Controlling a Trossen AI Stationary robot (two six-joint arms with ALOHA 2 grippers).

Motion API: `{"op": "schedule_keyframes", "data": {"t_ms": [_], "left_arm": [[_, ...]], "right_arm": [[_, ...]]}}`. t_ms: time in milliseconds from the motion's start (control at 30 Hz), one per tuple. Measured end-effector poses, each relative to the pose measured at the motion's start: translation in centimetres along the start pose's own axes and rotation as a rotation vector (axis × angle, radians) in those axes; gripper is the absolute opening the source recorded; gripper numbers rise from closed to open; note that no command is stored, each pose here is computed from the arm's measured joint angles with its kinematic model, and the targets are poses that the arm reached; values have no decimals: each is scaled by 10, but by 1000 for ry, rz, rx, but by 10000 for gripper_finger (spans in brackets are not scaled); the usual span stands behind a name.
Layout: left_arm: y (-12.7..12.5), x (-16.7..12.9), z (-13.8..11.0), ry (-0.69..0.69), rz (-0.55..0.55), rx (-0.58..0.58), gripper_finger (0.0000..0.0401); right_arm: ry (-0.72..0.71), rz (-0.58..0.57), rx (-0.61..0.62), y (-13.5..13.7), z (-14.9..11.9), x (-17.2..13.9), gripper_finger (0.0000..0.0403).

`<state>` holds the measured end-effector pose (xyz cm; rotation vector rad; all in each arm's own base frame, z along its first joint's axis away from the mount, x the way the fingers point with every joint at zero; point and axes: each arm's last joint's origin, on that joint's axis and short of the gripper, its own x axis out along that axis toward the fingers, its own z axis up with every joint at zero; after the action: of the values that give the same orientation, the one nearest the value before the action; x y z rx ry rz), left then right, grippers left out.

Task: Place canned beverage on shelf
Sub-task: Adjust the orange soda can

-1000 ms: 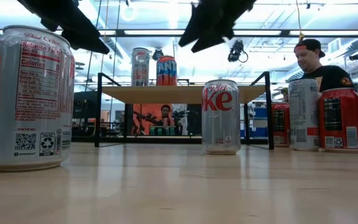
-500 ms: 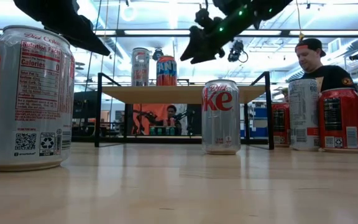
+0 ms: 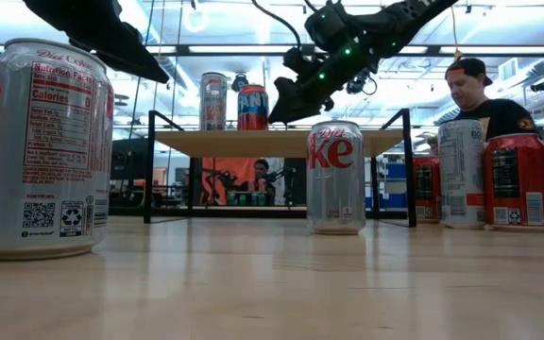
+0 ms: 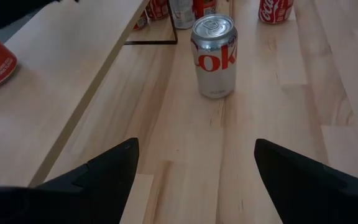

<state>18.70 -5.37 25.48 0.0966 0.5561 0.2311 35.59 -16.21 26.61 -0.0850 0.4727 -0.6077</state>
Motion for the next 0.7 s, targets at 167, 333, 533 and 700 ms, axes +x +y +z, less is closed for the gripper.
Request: {"op": "schedule_keyframes", "data": {"t_ms": [167,333,533,700], "left_arm": [[0,0,0,-2,0,-1,329],[0,0,1,-13,-3,-9,329],[-1,-1,1,-13,-9,-20,329],[-2,-1,1,-13,-13,-18,329]], "right_arm": [[-18,36,24,-6,1,2,272],[-45,50,37,-3,-4,14,254],[-40,34,33,-2,-9,21,248],[-28,33,31,-3,-9,19,248]]}}
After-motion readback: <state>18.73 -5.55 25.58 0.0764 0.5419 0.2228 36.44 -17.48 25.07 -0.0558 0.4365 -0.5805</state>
